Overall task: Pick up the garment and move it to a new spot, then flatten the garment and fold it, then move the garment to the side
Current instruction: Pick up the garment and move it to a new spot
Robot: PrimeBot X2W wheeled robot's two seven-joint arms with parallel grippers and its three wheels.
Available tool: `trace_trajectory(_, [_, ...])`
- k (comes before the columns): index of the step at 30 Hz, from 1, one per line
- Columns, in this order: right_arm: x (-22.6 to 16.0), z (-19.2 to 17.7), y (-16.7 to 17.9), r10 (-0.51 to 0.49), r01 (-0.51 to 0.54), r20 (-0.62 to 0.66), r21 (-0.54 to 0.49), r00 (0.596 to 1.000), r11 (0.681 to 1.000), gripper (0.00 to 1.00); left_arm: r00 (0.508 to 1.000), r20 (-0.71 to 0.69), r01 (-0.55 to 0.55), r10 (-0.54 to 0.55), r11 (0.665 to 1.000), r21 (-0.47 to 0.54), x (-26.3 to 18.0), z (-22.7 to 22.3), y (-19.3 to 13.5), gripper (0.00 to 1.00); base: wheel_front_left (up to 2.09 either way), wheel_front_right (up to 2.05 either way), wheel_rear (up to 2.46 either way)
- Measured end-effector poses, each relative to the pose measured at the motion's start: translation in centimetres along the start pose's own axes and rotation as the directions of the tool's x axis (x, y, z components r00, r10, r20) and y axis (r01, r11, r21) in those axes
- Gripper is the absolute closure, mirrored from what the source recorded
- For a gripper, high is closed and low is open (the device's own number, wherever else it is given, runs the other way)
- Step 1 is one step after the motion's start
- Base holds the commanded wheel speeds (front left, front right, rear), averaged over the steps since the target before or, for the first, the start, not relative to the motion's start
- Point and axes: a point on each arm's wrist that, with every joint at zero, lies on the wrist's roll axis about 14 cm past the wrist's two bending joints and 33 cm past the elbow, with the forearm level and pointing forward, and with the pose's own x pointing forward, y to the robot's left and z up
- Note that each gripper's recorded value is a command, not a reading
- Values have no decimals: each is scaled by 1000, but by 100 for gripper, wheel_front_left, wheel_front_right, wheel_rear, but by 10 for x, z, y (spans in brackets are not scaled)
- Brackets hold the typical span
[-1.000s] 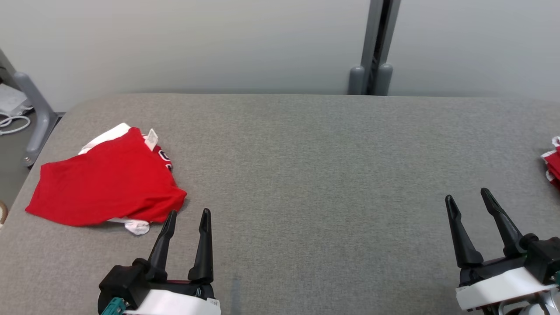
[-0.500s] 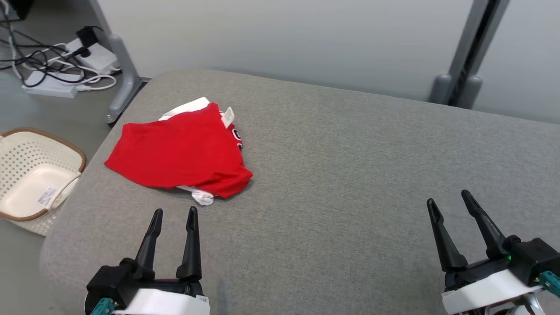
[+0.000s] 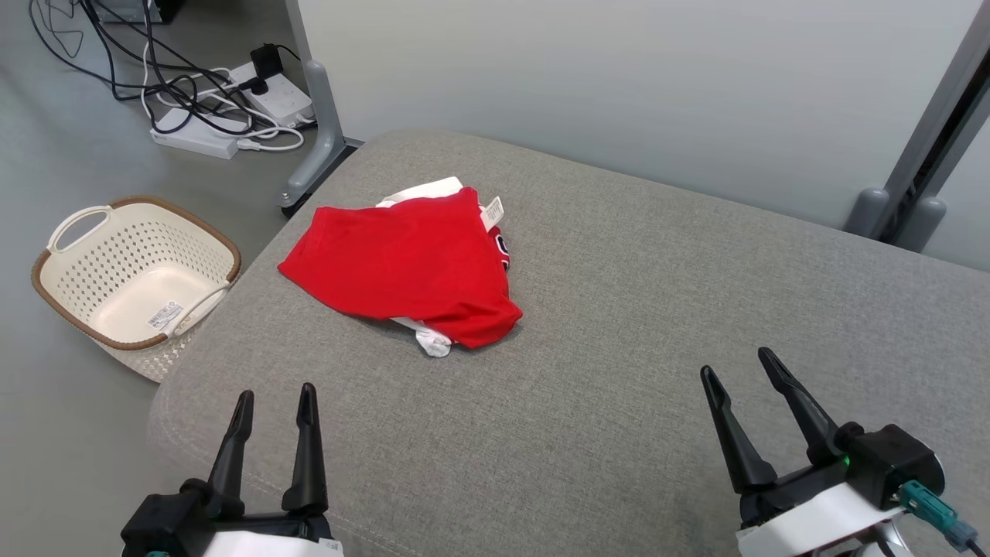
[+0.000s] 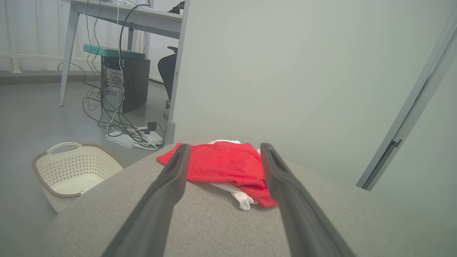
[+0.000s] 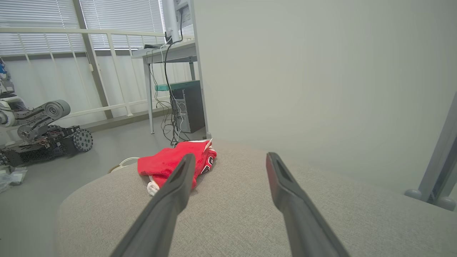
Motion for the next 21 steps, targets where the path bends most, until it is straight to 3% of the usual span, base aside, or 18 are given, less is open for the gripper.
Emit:
trace_trajectory(6, [8, -3, 14, 56, -56, -8, 10, 998, 998, 0, 999, 11, -37, 37, 999, -3, -3, 4, 8, 0, 0, 0, 0])
trace_trajectory(21, [6, -4, 15, 67, -67, -18, 4, 998, 998, 0, 999, 7, -38, 38, 999, -13, -4, 3, 9, 0, 0, 0, 0])
